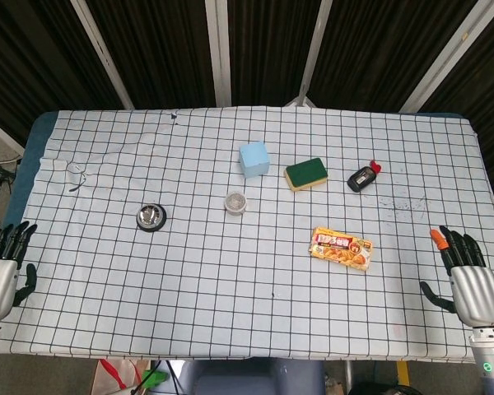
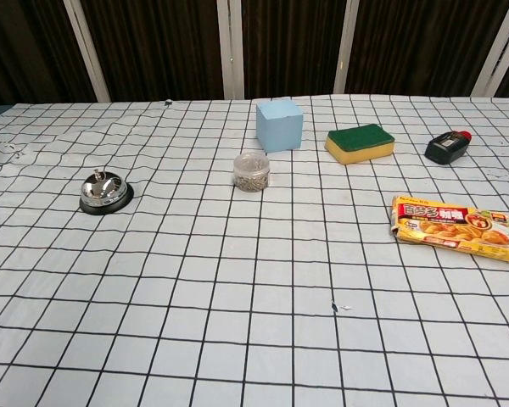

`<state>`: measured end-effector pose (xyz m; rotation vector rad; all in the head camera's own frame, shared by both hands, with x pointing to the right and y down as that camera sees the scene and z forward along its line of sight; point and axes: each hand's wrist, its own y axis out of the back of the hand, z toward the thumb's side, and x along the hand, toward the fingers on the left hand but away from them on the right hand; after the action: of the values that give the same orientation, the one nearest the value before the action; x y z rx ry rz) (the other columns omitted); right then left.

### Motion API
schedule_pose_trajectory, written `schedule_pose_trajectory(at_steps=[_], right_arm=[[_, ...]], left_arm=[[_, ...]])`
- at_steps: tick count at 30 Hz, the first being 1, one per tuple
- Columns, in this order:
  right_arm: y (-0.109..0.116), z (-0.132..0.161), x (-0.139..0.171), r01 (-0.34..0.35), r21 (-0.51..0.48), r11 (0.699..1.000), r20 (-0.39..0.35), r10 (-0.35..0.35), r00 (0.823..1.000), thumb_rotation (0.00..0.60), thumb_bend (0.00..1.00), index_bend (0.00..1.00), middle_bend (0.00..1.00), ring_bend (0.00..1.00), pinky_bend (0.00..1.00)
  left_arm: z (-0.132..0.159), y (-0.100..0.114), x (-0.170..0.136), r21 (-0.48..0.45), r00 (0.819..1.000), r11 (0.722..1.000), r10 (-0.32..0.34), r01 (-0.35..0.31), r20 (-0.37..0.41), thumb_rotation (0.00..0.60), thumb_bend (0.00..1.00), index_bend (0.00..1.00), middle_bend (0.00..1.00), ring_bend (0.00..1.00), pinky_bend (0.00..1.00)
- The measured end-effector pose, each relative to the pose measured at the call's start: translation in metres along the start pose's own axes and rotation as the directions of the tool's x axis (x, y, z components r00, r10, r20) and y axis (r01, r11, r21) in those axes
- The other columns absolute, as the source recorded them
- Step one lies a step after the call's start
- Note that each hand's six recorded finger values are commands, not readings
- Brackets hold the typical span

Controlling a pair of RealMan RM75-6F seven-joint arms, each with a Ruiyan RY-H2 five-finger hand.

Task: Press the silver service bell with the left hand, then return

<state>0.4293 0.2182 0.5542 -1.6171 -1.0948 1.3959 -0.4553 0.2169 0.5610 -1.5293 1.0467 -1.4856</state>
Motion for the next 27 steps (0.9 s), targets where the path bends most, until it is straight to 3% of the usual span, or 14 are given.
schedule_pose_trajectory(at_steps=[12, 19, 27], right_arm=[[0.001, 0.000, 0.000, 0.006, -0.003, 1.000, -0.001, -0.006, 1.000, 0.600, 0.30, 0.08, 0.00, 0.03, 0.00], [0.002, -0.001, 0.000, 0.015, -0.006, 1.000, -0.004, -0.015, 1.000, 0.600, 0.31, 0.08, 0.00, 0.03, 0.00], [0.002, -0.003, 0.000, 0.012, -0.008, 1.000, 0.002, -0.012, 1.000, 0.600, 0.30, 0.08, 0.00, 0.03, 0.00]], left_arm=[[0.016, -0.015, 0.021, -0.016, 0.995, 0.998, -0.060, 0.061, 0.083, 0.600, 0.87, 0.05, 0.04, 0.00, 0.00], [0.045, -0.040, 0.067, -0.014, 0.972, 0.991, -0.130, 0.135, 0.197, 0.600, 0.87, 0.05, 0.04, 0.00, 0.00], [0.089, -0.059, 0.116, -0.017, 0.957, 0.994, -0.101, 0.110, 0.270, 0.600, 0.87, 0.05, 0.04, 0.00, 0.00]])
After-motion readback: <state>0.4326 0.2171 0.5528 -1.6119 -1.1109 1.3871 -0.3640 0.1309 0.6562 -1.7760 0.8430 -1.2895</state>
